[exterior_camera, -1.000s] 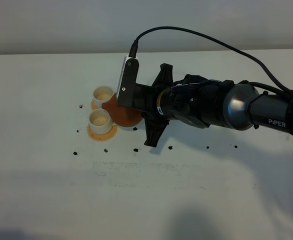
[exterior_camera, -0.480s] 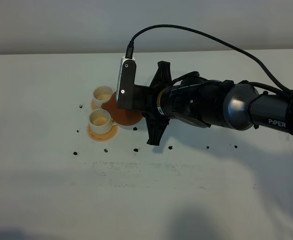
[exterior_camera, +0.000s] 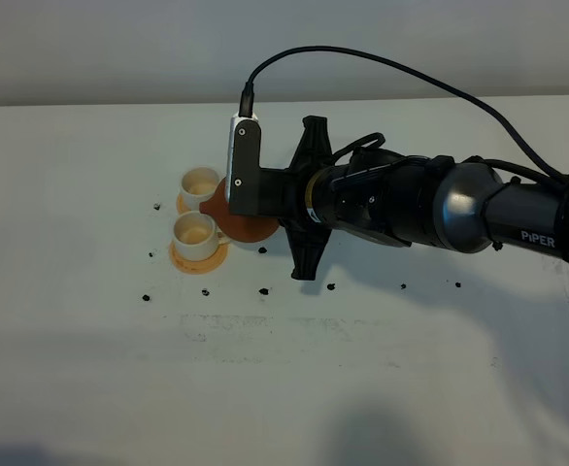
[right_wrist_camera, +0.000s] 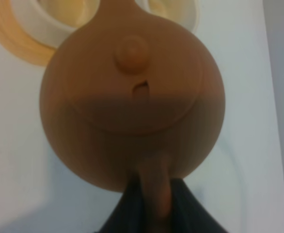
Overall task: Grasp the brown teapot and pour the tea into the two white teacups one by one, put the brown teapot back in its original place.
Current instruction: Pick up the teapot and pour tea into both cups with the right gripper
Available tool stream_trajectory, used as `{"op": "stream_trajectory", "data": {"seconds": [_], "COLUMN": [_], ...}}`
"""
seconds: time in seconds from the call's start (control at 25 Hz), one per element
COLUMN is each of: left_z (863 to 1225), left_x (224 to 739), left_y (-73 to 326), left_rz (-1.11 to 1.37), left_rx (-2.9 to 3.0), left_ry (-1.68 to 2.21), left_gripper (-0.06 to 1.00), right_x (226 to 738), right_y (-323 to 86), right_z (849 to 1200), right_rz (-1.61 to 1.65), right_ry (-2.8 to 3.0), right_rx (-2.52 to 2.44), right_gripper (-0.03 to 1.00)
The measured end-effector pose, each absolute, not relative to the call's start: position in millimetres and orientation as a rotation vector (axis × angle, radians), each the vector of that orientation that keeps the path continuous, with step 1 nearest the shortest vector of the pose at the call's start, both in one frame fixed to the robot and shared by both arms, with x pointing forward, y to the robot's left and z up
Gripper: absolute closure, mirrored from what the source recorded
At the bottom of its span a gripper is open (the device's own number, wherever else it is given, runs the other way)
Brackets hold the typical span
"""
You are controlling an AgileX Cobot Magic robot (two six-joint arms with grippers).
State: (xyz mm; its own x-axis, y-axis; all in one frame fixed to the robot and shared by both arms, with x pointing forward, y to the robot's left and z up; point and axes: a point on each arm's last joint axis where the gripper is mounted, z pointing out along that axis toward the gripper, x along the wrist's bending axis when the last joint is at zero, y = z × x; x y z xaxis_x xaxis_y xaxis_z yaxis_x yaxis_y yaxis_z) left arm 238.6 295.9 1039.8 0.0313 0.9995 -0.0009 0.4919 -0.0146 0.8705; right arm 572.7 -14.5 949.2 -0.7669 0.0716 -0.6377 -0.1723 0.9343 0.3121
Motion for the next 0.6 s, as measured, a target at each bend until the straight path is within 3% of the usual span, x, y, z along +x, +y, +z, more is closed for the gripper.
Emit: {"op": "stream_trajectory", "data": {"seconds": [0.6], "left_z": [1039.8], "left_x": [238.6], "left_y": [295.9], "left_rz": [0.902], "left_rx": [1.597], "left_ry": [1.548], "left_gripper": [0.42], "right_x": [574.1], "right_y": [-15.1], "right_z": [950.1], "right_rz": [0.426], "right_ry": [2.374], "right_rx": [-0.148], "right_gripper": [0.85]}}
